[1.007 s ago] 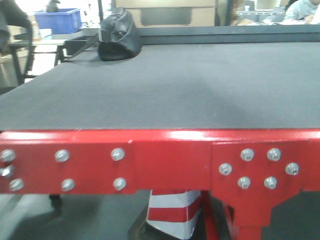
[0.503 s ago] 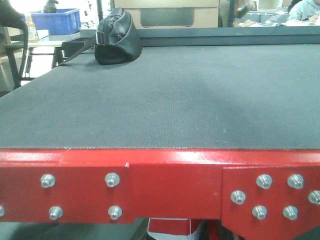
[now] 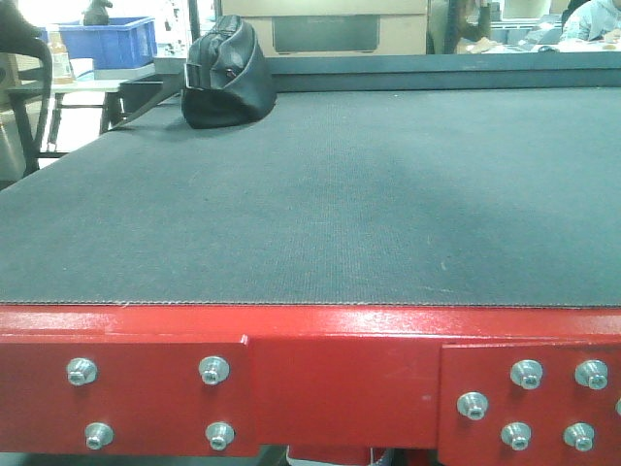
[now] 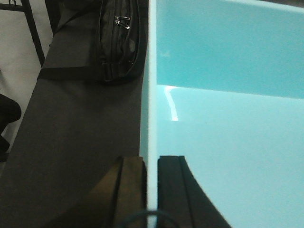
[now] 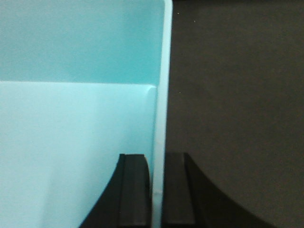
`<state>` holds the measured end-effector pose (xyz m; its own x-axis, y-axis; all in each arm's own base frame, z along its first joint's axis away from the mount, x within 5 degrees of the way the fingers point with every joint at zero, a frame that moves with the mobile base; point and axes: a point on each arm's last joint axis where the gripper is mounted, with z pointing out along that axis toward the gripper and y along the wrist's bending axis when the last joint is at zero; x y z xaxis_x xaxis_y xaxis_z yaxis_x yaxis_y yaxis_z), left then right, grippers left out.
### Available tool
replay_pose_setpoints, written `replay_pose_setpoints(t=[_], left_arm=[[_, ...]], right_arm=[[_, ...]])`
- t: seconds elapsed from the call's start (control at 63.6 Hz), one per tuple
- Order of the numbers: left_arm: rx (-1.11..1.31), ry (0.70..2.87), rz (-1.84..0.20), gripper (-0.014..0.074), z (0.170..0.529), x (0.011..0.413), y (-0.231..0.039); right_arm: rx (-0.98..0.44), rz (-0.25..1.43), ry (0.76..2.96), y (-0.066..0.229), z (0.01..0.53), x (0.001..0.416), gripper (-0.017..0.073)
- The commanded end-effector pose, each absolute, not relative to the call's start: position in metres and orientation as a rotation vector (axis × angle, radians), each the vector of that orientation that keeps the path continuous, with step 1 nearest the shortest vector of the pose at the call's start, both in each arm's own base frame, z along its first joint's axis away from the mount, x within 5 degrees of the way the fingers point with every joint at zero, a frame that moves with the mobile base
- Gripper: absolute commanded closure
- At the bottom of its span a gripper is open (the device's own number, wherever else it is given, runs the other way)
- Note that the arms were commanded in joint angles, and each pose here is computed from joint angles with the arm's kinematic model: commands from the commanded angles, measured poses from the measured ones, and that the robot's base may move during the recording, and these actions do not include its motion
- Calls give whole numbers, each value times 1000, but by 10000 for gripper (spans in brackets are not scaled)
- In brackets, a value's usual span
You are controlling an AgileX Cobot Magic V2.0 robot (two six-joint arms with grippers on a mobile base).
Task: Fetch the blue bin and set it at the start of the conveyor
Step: 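Hold the bin in both grippers while driving to the red conveyor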
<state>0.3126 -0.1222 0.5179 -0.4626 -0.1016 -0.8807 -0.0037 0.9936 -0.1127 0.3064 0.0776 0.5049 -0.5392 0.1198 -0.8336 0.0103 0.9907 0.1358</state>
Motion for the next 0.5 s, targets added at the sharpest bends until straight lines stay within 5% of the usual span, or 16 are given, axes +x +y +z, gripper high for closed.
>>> replay_pose_setpoints(t=[0.0,0.488], left_arm=[[-68,1982,-136,704,529,307,-121],[-67,1977,-138,704,530,307,-121]], right_arm=[[81,146,2095,76,513,302,713],[79,153,2084,77,514,303,713]])
